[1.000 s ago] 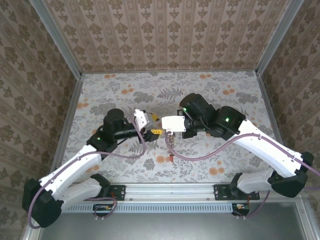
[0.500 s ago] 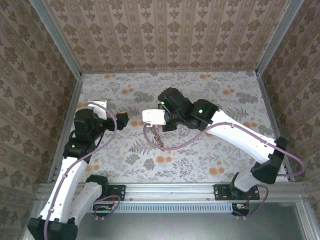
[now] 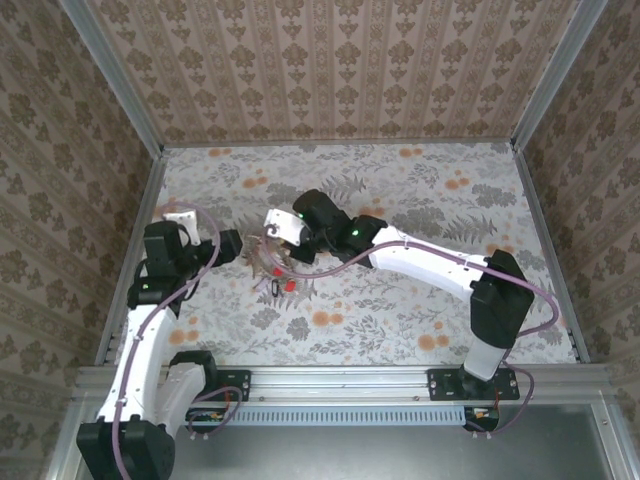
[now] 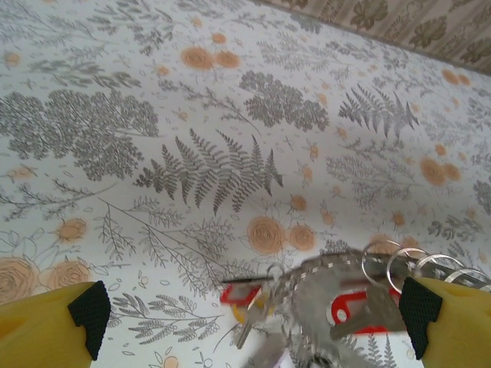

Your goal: Put the keys on the keyring

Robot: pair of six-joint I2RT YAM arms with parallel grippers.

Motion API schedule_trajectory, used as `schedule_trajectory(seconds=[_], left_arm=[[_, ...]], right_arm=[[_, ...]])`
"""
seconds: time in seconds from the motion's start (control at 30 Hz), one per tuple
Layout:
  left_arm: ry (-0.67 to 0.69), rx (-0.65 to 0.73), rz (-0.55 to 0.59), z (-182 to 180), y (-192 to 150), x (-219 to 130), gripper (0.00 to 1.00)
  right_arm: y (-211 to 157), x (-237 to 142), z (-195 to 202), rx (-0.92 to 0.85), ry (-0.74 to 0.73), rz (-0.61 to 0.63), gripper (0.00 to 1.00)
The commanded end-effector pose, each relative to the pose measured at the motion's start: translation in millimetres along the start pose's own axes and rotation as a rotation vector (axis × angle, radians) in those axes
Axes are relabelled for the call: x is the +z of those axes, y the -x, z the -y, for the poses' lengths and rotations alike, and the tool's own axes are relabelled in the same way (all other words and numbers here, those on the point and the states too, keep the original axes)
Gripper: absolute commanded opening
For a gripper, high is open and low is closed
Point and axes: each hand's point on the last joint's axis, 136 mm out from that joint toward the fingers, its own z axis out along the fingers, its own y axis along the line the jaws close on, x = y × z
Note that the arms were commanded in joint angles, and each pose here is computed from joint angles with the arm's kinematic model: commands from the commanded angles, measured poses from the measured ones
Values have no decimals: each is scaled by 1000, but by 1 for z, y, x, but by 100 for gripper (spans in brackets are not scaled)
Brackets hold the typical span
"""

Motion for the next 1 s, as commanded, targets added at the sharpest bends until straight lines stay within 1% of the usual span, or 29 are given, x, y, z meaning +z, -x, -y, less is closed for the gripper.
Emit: schedule_trajectory(seconds=[0.0, 0.17, 0.23, 0.3, 0.4, 0.47, 0.53, 0.6, 0.67, 0.73, 0.8, 0.87, 0.97], left_arm=[[-37, 32, 27, 4, 2, 4, 100], [-37, 26, 14, 1, -6, 10, 100], [-31, 24, 15, -1, -8, 13, 100], [-10, 16, 13, -6, -10, 16, 100], [34, 11, 11, -16, -13, 21, 100], [72, 4, 11, -24, -16, 25, 100], [132, 3, 21, -37, -19, 27, 100], [189, 41, 44, -46, -20, 27, 100], [257, 73, 70, -57, -19, 26, 100], [306, 100, 74, -66, -18, 27, 100], [317, 159, 49, -68, -19, 30, 100], [325, 207, 39, -69, -18, 32, 100], [346, 244, 69, -71, -10, 31, 100]], right_arm=[[-27, -4, 12, 20, -8, -35, 0], [-92, -17, 21, -1, -7, -183, 0], [-129, -23, 26, -14, -15, -286, 0], [-163, -32, 33, -1, -22, -384, 1], [-202, -45, 36, -7, -17, -461, 2], [-225, -50, 32, -24, 4, -507, 6], [-249, -55, 23, -59, 50, -563, 13], [-269, -59, 14, -90, 97, -600, 19], [-290, -66, 10, -76, 112, -639, 23], [-305, -76, 9, -41, 101, -655, 27], [-309, -87, 16, 0, 60, -639, 29], [-307, -99, 25, 51, 6, -601, 32], [-284, -122, 47, 140, -106, -468, 37]])
